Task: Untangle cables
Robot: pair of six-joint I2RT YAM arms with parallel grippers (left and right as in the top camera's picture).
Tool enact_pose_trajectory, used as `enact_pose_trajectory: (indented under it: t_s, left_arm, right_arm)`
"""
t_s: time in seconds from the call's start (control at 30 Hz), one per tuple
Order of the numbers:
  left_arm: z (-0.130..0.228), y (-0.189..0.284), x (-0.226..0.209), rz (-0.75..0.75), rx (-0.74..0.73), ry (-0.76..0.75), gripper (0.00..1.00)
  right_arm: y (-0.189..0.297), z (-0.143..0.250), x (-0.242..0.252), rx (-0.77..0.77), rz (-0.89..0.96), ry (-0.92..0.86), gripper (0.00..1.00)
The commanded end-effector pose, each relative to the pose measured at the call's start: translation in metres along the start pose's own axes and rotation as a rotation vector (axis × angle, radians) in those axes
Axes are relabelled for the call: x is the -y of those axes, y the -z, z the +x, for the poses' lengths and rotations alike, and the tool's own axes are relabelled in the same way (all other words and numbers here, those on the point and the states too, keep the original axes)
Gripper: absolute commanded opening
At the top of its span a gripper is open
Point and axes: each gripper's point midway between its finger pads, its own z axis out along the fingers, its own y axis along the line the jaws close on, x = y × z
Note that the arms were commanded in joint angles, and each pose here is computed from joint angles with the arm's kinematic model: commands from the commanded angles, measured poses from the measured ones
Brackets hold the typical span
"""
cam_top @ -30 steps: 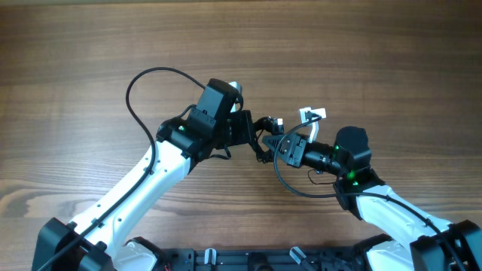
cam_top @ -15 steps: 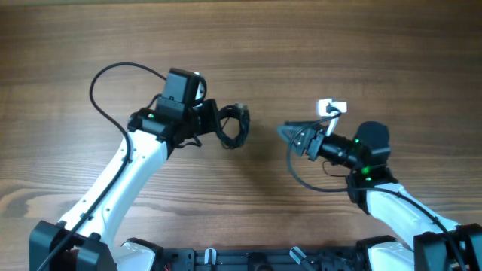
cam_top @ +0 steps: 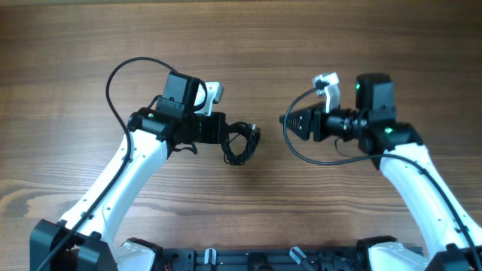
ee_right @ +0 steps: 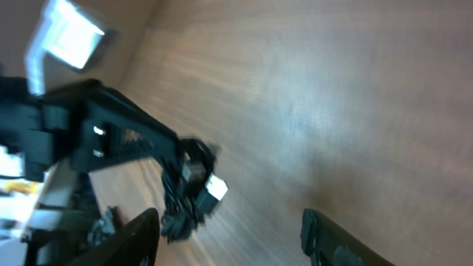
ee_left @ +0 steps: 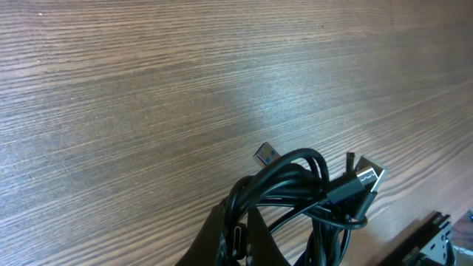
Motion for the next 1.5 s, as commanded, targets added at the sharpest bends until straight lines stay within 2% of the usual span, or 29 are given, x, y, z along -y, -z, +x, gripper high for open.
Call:
enact_pose_trajectory:
  t_s: [0.0,0.07,0.13,0.2,0.33,0.43,0.57,0.7,0.97,1.0,1.1,1.2,1.23,1.37,1.47]
  left_arm:
    - [-0.008,0.017,0.017,0.047,0.048,-0.071,0.04]
    - [-0.011,0.031,0.029,0.059,0.093,-0.153,0.04]
    - [-0.012,0.046,0.037,0.03,0.146,-0.226,0.04]
    - [-0.012,0.052,0.036,-0.03,0.17,-0.251,0.04]
    - [-0.005,0.048,0.039,-0.054,0.151,-0.276,0.04]
    - [-0.005,0.048,0.032,-0.097,0.149,-0.273,0.04]
    - [-0.006,0.049,0.027,-0.132,0.153,-0.296,0.04]
    - [-0.005,0.049,0.026,-0.135,0.147,-0.321,0.04]
    - [0.001,0.048,0.024,-0.14,0.121,-0.315,0.04]
    - [0.001,0.048,0.024,-0.14,0.12,-0.314,0.04]
    - [0.0,0.048,0.023,-0.148,0.124,-0.314,0.04]
    - [0.0,0.048,0.022,-0.151,0.124,-0.314,0.04]
    - [0.0,0.048,0.022,-0.151,0.124,-0.314,0.04]
    - [-0.001,0.05,0.016,-0.188,0.128,-0.311,0.04]
    - [-0.001,0.05,0.015,-0.192,0.126,-0.31,0.04]
  right_arm:
    - [0.01,-0.019,-0.01,0.024,0.015,0.149,0.64]
    - [0.008,-0.017,-0.016,0.018,-0.018,0.213,0.63]
    - [0.008,-0.018,-0.041,0.03,-0.147,0.287,0.54]
    - [0.006,-0.023,-0.056,0.05,-0.206,0.338,0.43]
    - [-0.013,-0.019,-0.083,0.037,-0.256,0.425,0.37]
    - [-0.03,-0.014,-0.079,0.012,-0.151,0.403,0.32]
    - [-0.044,0.0,-0.092,-0.034,-0.18,0.404,0.29]
    - [-0.065,0.016,-0.083,-0.104,-0.181,0.371,0.26]
    - [-0.077,0.024,-0.07,-0.145,-0.172,0.315,0.1]
    - [-0.077,0.025,-0.07,-0.147,-0.171,0.306,0.04]
    - [-0.076,0.028,-0.07,-0.161,-0.176,0.294,0.04]
    - [-0.076,0.03,-0.07,-0.168,-0.175,0.29,0.22]
    - [-0.076,0.03,-0.07,-0.17,-0.175,0.288,0.24]
    - [-0.074,0.038,-0.073,-0.2,-0.199,0.268,0.25]
    - [-0.073,0.042,-0.072,-0.216,-0.196,0.253,0.2]
